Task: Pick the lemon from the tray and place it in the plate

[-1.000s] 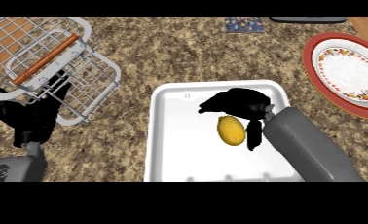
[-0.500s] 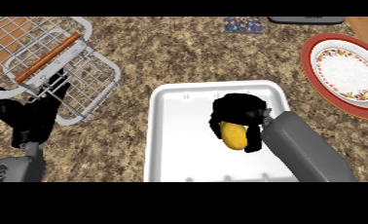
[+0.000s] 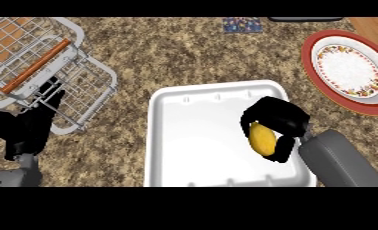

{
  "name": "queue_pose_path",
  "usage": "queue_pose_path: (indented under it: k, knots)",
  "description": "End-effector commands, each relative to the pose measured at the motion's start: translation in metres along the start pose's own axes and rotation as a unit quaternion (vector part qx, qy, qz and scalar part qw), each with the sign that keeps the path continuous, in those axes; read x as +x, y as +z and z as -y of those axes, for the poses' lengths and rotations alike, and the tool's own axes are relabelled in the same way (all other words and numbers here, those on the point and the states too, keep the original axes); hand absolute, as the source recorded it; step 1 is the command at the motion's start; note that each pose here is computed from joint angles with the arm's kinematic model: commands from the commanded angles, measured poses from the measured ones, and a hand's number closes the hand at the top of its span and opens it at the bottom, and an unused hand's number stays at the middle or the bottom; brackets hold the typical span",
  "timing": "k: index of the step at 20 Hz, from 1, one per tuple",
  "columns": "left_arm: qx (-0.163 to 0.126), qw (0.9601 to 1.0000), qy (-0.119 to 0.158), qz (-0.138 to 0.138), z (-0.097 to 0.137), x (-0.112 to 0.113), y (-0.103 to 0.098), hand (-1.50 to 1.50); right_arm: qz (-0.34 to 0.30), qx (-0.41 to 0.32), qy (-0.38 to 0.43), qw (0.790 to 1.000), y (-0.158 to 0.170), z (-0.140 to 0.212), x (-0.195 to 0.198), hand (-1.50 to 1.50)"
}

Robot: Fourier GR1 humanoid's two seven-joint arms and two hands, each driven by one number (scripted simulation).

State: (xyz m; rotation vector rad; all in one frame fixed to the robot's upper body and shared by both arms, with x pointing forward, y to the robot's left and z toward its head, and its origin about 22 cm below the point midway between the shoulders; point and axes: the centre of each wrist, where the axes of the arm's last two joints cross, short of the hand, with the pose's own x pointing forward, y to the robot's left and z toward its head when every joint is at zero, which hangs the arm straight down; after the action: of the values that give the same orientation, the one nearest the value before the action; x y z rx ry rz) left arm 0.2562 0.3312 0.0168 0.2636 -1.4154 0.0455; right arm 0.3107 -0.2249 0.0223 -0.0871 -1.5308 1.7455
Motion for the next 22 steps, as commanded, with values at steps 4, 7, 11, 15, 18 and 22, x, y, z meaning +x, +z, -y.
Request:
queue_pose_path:
  k: [4,7,11,15,18,22]
  knots:
    - [-0.038,0.9991,-0.014,-0.014,0.019,0.000,-0.001,0.00,-0.067,-0.182,0.024,0.981,0.078,0.032,-0.006,1.50]
    - [-0.029,0.9996,-0.006,-0.006,0.015,0.003,-0.001,0.00,-0.082,-0.307,0.034,0.948,0.091,0.038,-0.001,1.50]
    - [-0.038,0.9992,-0.009,-0.009,0.015,0.003,-0.002,0.00,-0.133,-0.404,0.056,0.903,0.125,0.067,0.005,1.50]
    - [-0.063,0.9980,-0.009,-0.006,0.030,0.003,-0.002,0.00,-0.178,-0.447,0.011,0.877,0.149,0.080,0.008,1.50]
    - [-0.058,0.9982,-0.018,0.001,0.046,0.013,-0.007,0.00,-0.202,-0.450,-0.025,0.869,0.154,0.082,-0.006,1.50]
    - [-0.066,0.9976,-0.018,0.001,0.045,0.024,-0.013,0.00,-0.225,-0.473,-0.064,0.849,0.173,0.089,-0.033,1.50]
